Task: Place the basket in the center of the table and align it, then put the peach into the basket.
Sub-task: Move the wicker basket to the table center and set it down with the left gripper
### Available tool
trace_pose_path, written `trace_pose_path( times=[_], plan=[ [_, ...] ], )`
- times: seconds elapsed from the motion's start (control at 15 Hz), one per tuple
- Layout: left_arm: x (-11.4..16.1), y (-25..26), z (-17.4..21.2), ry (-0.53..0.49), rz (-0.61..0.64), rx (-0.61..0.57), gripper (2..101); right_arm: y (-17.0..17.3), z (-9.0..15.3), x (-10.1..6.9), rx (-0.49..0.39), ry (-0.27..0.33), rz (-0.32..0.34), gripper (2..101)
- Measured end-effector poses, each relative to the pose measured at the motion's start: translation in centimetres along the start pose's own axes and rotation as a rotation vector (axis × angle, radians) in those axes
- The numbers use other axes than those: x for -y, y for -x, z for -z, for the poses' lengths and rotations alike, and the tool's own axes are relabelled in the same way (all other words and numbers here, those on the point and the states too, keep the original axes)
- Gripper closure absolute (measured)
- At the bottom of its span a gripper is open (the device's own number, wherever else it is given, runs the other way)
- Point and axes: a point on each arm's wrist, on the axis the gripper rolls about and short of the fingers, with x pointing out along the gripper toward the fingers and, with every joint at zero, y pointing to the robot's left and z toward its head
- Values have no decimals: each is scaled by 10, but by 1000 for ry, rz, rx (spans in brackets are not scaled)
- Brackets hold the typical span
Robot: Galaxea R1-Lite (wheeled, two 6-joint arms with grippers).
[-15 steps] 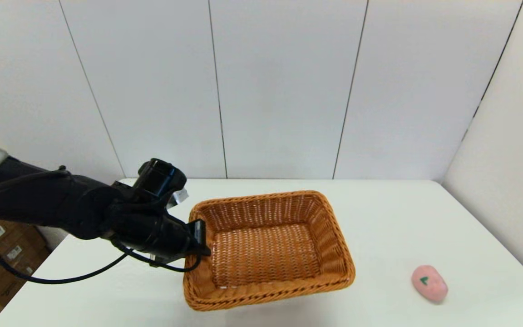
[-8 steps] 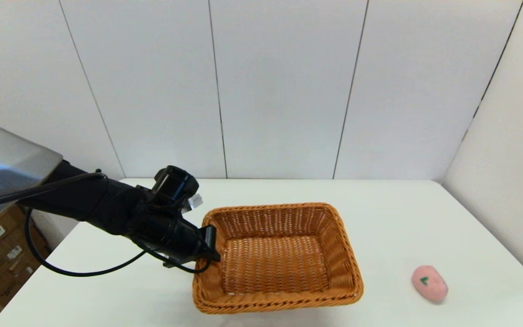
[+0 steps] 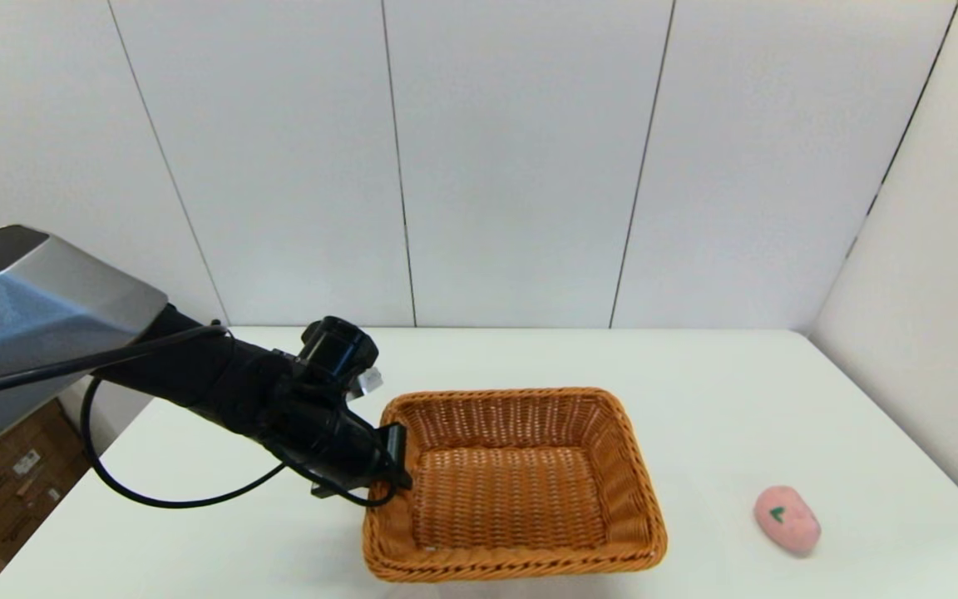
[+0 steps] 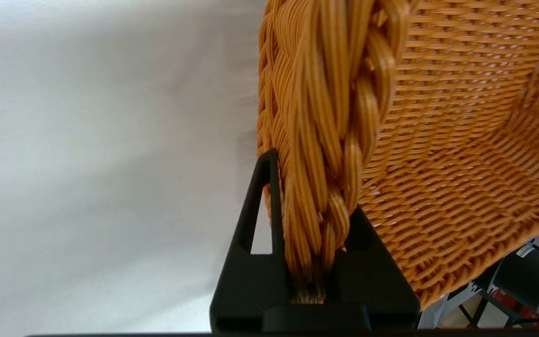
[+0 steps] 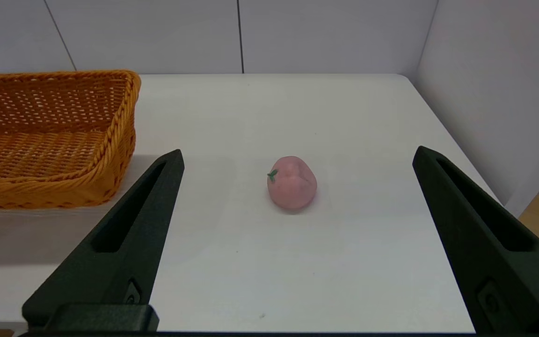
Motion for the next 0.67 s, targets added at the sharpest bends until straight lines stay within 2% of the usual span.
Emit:
trace_pose_path(
  times=[0.67],
  plan=[
    [6,-9,6,-22,-4,-28,888,0,0,0,0,0,0,52]
  ],
)
